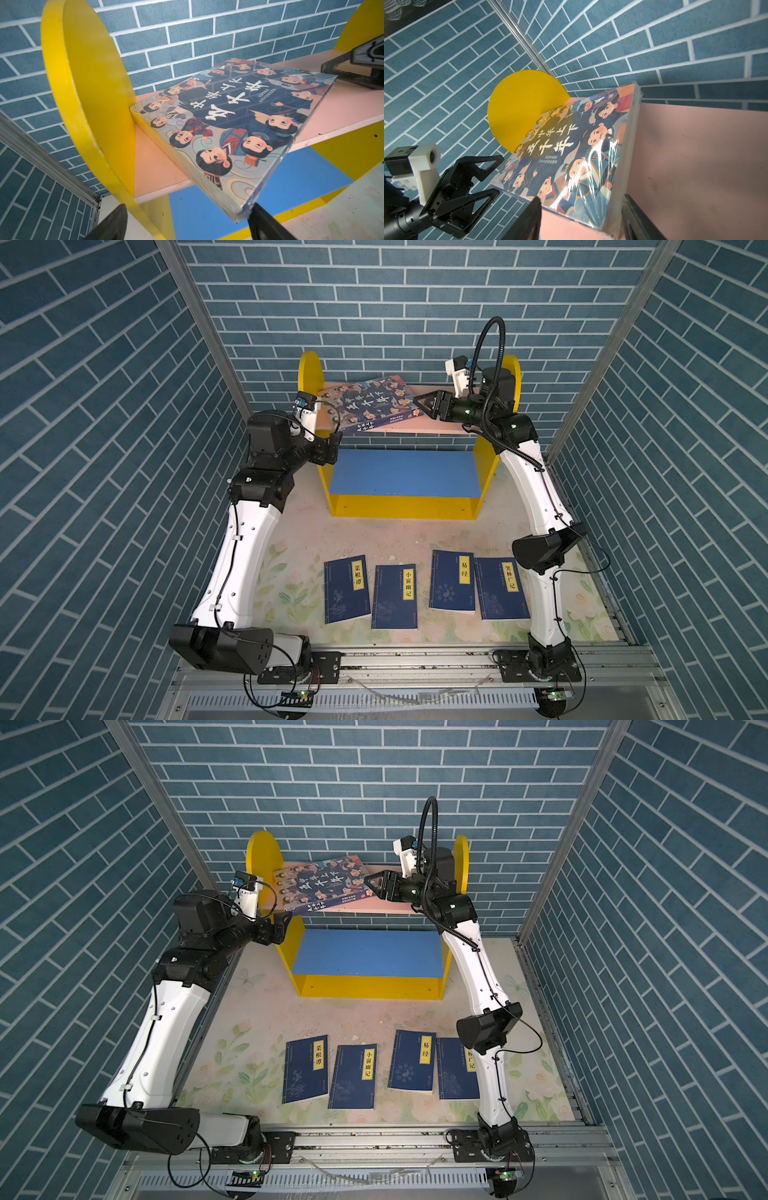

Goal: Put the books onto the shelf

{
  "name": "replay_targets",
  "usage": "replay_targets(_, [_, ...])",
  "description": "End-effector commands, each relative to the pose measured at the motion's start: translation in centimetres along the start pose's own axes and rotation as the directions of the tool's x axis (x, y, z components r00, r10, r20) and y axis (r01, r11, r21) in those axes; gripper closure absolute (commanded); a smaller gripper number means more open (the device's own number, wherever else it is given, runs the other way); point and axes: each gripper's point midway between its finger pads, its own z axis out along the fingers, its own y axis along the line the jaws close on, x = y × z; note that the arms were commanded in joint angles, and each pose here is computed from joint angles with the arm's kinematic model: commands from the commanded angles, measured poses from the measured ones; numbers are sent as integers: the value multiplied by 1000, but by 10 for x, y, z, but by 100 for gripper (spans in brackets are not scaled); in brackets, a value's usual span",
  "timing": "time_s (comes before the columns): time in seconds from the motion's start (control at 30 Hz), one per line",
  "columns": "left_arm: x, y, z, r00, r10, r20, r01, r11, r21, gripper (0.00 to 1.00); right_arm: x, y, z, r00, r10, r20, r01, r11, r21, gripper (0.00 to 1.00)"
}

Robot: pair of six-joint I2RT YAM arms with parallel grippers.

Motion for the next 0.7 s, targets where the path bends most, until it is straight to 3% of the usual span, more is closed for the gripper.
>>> replay_targets(0.0, [-13,9,2,999,12,42,-10,999,-50,9,27,-8,4,990,94,-102,-94,996,0,38])
replay_targets(0.67, [-14,39,-1,999,29,33,-21,976,-218,9,53,23,3,973,93,-211,-108,992,-63,38])
